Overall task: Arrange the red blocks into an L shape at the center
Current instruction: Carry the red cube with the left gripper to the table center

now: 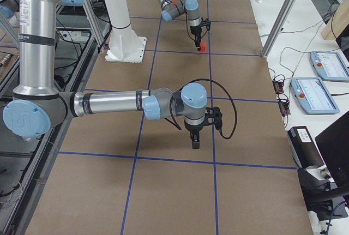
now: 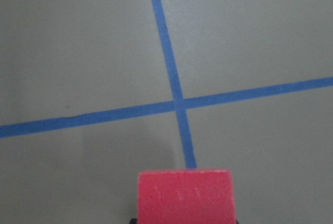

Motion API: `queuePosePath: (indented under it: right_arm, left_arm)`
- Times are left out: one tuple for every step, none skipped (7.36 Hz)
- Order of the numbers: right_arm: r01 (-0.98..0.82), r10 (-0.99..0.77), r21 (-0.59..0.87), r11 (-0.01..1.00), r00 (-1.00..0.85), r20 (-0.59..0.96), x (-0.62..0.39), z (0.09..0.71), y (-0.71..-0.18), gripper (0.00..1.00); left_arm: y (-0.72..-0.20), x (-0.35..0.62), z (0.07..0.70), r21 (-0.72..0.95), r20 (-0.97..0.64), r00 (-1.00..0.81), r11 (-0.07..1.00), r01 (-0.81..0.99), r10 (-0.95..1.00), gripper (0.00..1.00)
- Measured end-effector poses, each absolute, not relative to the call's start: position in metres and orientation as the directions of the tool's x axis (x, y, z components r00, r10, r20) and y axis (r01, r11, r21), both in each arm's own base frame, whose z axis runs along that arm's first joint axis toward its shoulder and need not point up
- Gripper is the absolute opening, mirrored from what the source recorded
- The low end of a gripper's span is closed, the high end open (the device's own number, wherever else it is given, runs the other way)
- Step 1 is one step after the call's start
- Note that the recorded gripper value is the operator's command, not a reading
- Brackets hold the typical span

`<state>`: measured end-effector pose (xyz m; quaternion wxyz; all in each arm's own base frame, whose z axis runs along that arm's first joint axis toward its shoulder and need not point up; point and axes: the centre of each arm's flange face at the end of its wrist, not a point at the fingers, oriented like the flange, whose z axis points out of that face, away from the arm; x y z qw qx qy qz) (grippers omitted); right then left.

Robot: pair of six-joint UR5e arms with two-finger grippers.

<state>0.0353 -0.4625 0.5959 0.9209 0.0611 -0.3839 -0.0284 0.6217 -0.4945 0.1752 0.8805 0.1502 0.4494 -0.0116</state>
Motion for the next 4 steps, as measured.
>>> queuePosePath:
  right_arm:
    - [0.005, -0.099, 0.134, 0.991, 0.704, 0.704, 0.0353, 0.5958, -0.4627, 0.99]
    - [0.005, -0.100, 0.135, 0.991, 0.704, 0.704, 0.0353, 0.5954, -0.4628, 0.99]
    - [0.005, -0.100, 0.136, 0.991, 0.704, 0.704, 0.0353, 0.5951, -0.4628, 0.99]
    - [0.006, -0.101, 0.137, 0.991, 0.703, 0.703, 0.0353, 0.5948, -0.4628, 0.99]
  left_arm:
    - [-0.4953, 0.6239, 0.1766, 0.236, -0.788, 0.609, 0.959, 0.159, 0.092, 0.00]
    - [-0.4951, 0.6255, 0.1781, 0.219, -0.781, 0.620, 0.962, 0.163, 0.073, 0.07]
    - [-0.4944, 0.6272, 0.1795, 0.204, -0.779, 0.625, 0.965, 0.167, 0.056, 0.25]
    - [-0.4931, 0.6294, 0.1809, 0.188, -0.779, 0.626, 0.967, 0.174, 0.039, 0.62]
